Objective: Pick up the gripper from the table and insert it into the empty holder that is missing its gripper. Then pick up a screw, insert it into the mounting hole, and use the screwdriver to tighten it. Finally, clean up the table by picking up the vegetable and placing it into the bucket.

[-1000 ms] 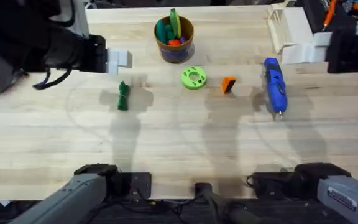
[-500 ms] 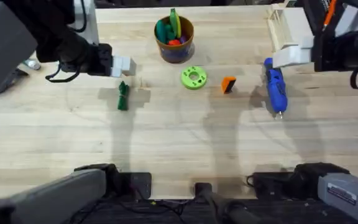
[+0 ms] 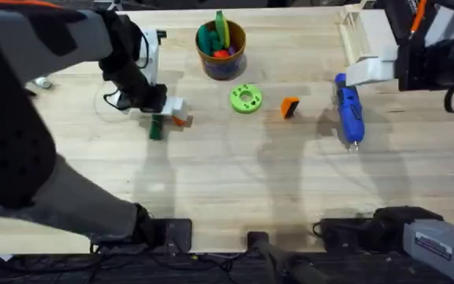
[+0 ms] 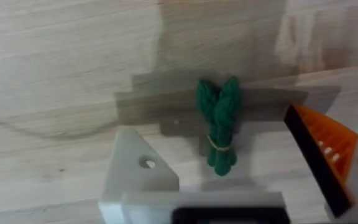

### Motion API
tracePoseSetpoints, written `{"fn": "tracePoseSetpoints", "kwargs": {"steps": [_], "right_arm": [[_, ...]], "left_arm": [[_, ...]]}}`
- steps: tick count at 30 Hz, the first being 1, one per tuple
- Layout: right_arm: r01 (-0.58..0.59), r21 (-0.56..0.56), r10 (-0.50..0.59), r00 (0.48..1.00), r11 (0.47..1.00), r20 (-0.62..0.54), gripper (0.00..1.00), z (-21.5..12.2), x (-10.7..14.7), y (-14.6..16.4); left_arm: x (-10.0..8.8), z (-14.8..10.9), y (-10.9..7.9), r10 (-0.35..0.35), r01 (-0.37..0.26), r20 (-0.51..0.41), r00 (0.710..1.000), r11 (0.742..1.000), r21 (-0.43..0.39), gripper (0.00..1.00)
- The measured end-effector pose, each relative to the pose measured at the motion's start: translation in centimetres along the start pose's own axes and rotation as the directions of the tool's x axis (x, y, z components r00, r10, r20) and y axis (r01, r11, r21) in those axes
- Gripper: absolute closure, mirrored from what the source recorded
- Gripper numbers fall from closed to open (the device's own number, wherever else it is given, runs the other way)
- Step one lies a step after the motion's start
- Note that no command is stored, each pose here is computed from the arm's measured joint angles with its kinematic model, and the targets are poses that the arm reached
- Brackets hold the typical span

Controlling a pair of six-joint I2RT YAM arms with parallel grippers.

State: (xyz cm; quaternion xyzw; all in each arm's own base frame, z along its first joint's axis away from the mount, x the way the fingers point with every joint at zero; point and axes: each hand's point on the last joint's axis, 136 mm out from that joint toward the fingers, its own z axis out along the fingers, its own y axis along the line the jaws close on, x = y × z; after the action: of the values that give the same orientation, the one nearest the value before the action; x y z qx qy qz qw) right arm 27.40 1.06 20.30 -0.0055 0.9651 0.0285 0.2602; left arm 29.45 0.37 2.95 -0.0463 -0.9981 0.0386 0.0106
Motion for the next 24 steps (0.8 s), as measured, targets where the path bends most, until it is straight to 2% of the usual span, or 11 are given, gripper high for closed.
{"fn": "tracePoseSetpoints", "kwargs": {"steps": [3,6,10,13,15,24], "right_arm": [[0.000,0.000,0.000,1.000,1.000,0.000,0.009,0.00,-0.01,0.00],[0.000,0.000,0.000,1.000,1.000,0.000,0.009,0.00,-0.01,0.00],[0.000,0.000,0.000,1.000,1.000,0.000,0.009,0.00,0.00,0.00],[0.000,0.000,0.000,1.000,1.000,0.000,0.009,0.00,0.00,0.00],[0.000,0.000,0.000,1.000,1.000,0.001,0.009,-0.01,-0.02,0.00],[0.000,0.000,0.000,1.000,1.000,0.000,0.009,-0.01,-0.01,0.00]], "left_arm": [[-0.09,0.33,-0.06,-0.003,0.003,-0.009,1.000,1.000,0.011,0.005],[-0.26,0.29,-0.06,-0.001,0.001,-0.004,1.000,1.000,0.009,0.119],[-0.32,0.23,-0.18,-0.001,0.001,-0.001,1.000,1.000,0.015,0.412],[-0.52,0.08,-0.37,0.002,-0.002,0.005,1.000,1.000,0.023,0.795],[-0.63,0.01,-0.45,0.004,-0.004,0.009,1.000,1.000,0.026,0.969],[-0.68,-0.02,-0.44,0.003,-0.003,0.010,1.000,1.000,0.025,0.995]]}}
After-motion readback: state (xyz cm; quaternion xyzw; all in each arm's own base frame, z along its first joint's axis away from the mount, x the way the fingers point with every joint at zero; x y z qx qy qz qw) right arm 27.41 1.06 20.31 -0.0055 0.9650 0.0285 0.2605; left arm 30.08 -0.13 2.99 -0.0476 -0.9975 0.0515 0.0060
